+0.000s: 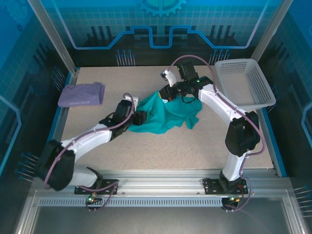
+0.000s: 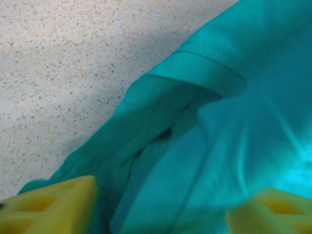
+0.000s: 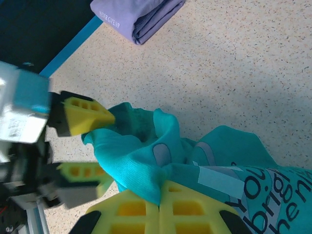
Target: Fold the inside-out t-shirt
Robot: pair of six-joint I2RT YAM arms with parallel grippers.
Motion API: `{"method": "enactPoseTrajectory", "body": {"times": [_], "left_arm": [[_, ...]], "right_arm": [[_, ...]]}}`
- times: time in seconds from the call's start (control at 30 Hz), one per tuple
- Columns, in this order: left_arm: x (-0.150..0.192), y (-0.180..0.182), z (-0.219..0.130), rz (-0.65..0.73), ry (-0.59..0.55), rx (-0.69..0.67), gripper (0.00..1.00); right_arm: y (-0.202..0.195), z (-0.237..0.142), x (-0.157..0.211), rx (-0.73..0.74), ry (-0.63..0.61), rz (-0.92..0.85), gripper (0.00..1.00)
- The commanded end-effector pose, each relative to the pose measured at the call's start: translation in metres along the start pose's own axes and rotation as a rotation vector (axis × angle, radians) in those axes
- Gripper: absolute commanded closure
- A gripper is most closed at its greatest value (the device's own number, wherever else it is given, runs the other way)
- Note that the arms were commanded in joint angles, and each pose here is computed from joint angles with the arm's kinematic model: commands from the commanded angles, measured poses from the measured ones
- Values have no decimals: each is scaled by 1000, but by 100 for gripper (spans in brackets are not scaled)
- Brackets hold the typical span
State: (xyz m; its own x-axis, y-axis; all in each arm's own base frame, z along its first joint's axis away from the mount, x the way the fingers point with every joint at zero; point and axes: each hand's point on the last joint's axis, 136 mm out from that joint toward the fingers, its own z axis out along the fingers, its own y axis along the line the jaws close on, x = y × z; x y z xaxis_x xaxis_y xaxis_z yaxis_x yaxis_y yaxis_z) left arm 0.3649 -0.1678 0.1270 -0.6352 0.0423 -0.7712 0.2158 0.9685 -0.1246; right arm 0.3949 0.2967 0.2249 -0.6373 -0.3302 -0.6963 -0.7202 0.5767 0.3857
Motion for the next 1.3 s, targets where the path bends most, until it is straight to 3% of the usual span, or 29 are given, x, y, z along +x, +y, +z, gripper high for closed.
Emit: {"method": "enactPoseTrajectory", "body": {"times": [0.0,0.1,0.13,0.23,0.33,0.47,0.67,0.77,0.87,1.07,1.27], "left_arm": [[-18,-3,15,27,4,-4,57],[-19,-33,3,-25,69,185,96],[-22,-48,-8,-48,78,275,100],[-38,-90,-55,-144,73,556,100],[-53,-104,-91,-206,47,675,100],[-63,-103,-115,-240,29,700,100],[-70,-99,-127,-263,8,717,100],[-69,-97,-128,-266,12,720,100],[-68,-96,-130,-263,14,726,100],[-66,-92,-133,-253,13,711,100],[-66,-85,-134,-261,-5,691,100]], "right_arm": [[-5,-14,-2,47,-1,-2,100],[-43,-30,5,292,29,29,96],[-54,-34,7,369,41,33,95],[-78,-40,10,532,73,21,87],[-76,-47,8,555,43,9,77],[-35,-64,9,444,-53,-81,64],[45,-64,52,231,-135,-248,56],[64,-50,71,152,-168,-289,52],[68,-26,76,120,-152,-300,50],[39,11,58,209,-158,-298,48],[42,52,51,91,-136,-304,41]]}}
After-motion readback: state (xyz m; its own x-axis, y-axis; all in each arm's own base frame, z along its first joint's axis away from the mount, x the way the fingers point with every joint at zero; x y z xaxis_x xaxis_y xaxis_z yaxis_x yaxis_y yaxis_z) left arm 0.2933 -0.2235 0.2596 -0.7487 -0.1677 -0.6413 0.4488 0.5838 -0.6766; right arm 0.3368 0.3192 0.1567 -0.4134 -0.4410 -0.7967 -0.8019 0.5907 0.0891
